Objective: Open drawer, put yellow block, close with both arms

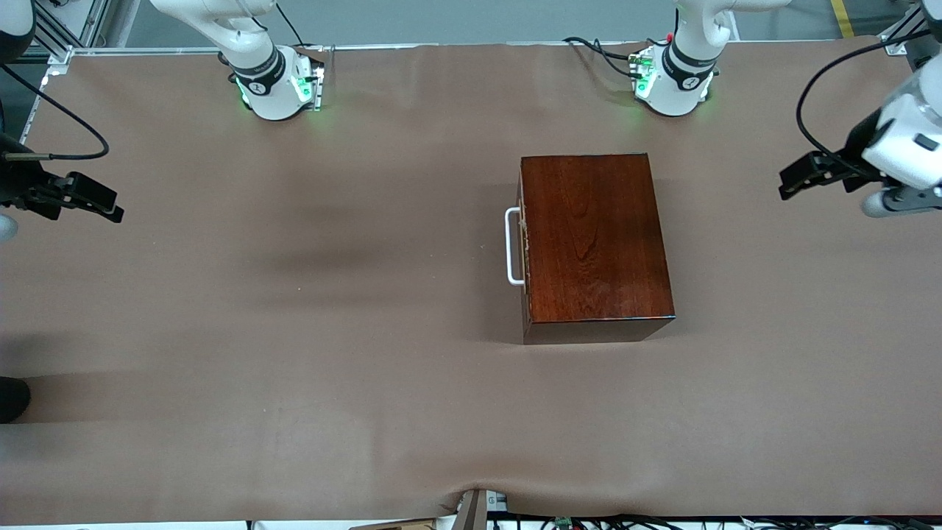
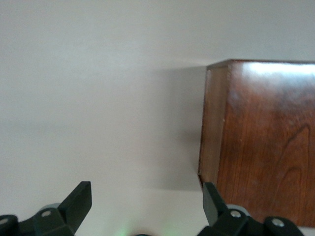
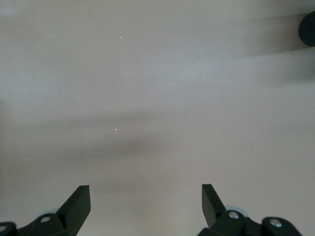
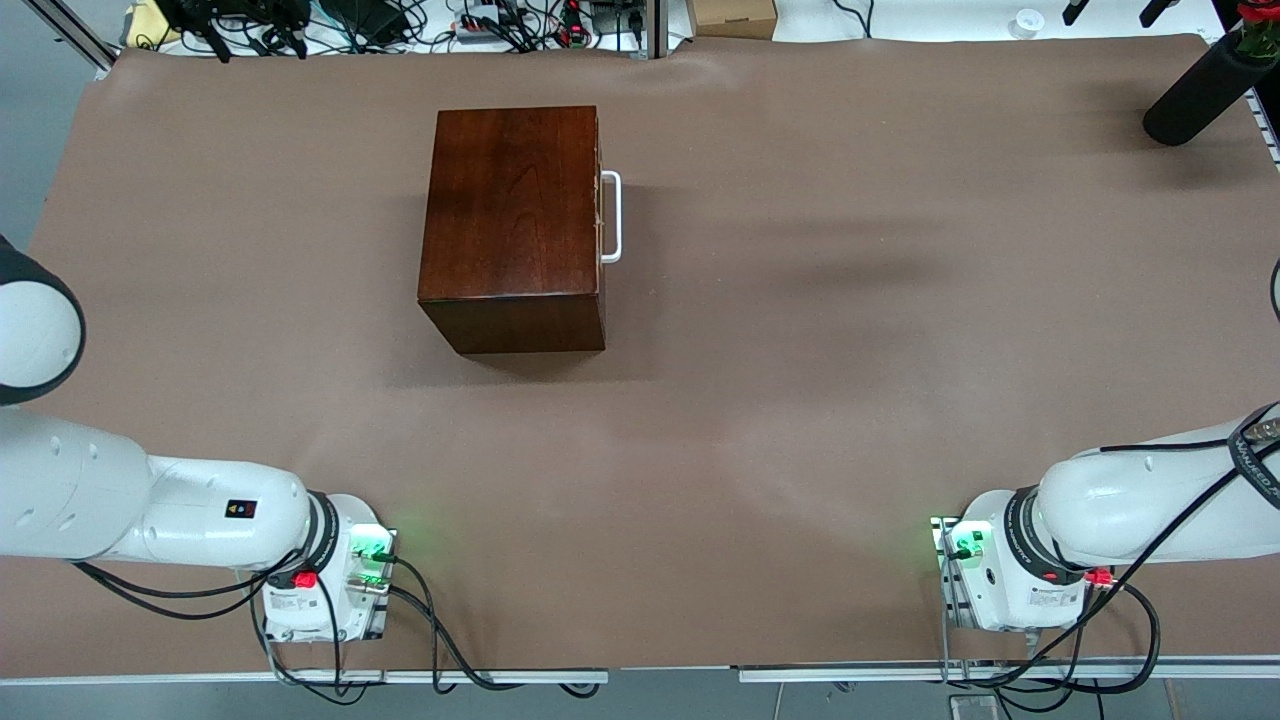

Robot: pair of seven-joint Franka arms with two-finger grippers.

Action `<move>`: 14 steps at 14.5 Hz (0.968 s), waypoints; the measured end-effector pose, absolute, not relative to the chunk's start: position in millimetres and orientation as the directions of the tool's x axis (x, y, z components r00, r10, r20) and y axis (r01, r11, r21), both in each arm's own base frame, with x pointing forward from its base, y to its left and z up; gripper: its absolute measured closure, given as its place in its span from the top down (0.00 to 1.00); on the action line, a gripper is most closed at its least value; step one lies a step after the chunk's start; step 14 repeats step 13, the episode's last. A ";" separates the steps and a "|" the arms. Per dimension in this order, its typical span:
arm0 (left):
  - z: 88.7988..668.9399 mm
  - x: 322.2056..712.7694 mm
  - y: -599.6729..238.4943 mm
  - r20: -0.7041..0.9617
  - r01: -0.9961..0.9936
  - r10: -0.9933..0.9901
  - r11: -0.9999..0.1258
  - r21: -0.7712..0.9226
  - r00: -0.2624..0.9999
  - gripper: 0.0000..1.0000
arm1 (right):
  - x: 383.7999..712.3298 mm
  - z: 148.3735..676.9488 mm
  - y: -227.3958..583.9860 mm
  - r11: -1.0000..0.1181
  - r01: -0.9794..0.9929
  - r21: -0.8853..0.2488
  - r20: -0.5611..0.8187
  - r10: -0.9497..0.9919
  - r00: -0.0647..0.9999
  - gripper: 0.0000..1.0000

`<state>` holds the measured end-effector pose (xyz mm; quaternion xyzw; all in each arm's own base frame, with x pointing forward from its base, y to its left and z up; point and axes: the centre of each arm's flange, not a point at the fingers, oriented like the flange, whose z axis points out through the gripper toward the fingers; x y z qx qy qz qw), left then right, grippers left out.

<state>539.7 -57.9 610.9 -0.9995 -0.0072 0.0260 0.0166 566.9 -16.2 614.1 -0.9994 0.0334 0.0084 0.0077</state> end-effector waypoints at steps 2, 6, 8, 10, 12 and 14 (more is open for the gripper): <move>612.6 538.8 -63.9 -0.051 -0.048 -0.047 -0.998 -0.035 0.998 1.00 | 566.9 614.1 -16.2 -0.998 -0.067 -0.015 -0.017 -0.067 0.998 1.00; 626.9 540.3 -58.4 -0.021 -0.058 -0.057 -0.998 -0.032 0.998 1.00 | 567.0 614.2 -16.2 -0.998 -0.067 -0.015 -0.016 -0.067 0.998 1.00; 627.7 540.3 -57.9 -0.019 -0.057 -0.057 -0.998 -0.032 0.998 1.00 | 567.0 614.2 -16.2 -0.998 -0.067 -0.015 -0.016 -0.067 0.998 1.00; 627.6 540.3 -58.2 -0.020 -0.058 -0.057 -0.998 -0.032 0.998 1.00 | 567.0 614.2 -16.2 -0.998 -0.067 -0.015 -0.016 -0.067 0.998 1.00; 627.6 540.3 -58.2 -0.020 -0.058 -0.057 -0.998 -0.032 0.998 1.00 | 567.1 614.2 -16.2 -0.998 -0.067 -0.015 -0.016 -0.067 0.998 1.00; 627.6 540.3 -58.2 -0.020 -0.058 -0.057 -0.998 -0.032 0.998 1.00 | 567.1 614.2 -16.2 -0.998 -0.067 -0.015 -0.016 -0.067 0.998 1.00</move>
